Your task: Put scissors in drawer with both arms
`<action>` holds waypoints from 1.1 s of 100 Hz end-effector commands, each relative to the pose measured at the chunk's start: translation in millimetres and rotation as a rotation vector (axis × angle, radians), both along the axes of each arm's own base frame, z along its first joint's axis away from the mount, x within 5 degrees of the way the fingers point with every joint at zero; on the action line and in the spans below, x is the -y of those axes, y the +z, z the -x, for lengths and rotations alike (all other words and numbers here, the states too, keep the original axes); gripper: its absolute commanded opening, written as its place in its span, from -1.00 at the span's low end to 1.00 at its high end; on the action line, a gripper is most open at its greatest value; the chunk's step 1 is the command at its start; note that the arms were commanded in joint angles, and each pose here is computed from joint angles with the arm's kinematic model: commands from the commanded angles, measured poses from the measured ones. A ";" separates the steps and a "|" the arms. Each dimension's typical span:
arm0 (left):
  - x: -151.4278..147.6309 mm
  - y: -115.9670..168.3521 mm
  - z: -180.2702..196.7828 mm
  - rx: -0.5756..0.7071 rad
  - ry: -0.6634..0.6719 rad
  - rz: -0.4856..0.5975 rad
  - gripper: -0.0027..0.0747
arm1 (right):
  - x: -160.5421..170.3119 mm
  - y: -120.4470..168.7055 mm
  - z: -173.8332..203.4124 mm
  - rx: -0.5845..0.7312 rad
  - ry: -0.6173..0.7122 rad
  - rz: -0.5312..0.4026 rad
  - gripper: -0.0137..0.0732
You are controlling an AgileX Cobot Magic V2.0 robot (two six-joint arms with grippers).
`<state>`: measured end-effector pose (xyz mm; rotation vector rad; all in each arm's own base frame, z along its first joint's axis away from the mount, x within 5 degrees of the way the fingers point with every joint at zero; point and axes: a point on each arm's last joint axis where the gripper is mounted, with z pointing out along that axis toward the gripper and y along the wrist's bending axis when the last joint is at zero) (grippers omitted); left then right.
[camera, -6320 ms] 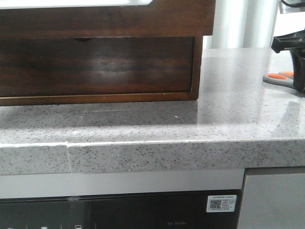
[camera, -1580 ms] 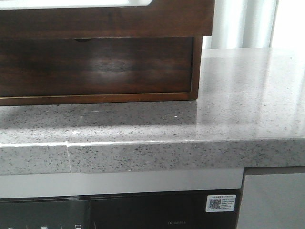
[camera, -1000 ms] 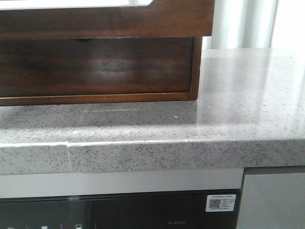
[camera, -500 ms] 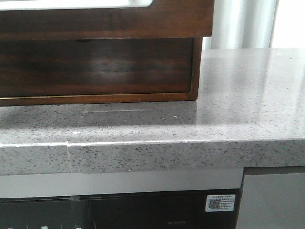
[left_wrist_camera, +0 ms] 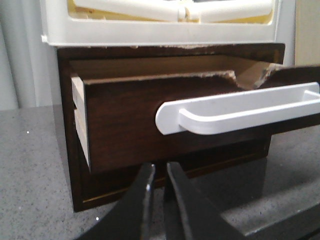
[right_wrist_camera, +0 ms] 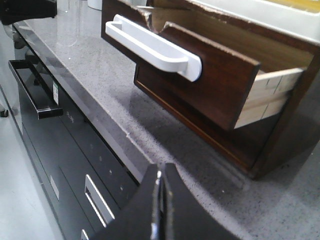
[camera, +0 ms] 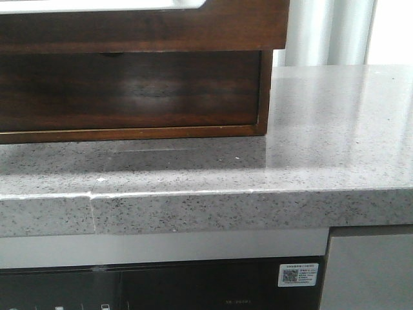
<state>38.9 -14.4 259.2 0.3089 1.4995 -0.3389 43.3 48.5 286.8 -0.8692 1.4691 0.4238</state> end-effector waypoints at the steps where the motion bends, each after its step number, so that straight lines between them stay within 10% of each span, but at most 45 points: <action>1: -1.0 8.5 5.7 0.089 -0.024 0.062 -0.92 | 1.4 12.0 -0.8 0.064 -0.019 -0.086 -0.97; 72: 6.6 -52.3 -8.9 -0.065 -0.023 -0.020 -0.92 | 0.9 8.9 -1.0 0.053 -0.017 -0.074 -0.97; 110: -1.5 -61.1 -13.7 -0.120 0.168 0.161 -0.92 | 0.9 8.9 -1.0 0.053 -0.017 -0.074 -0.97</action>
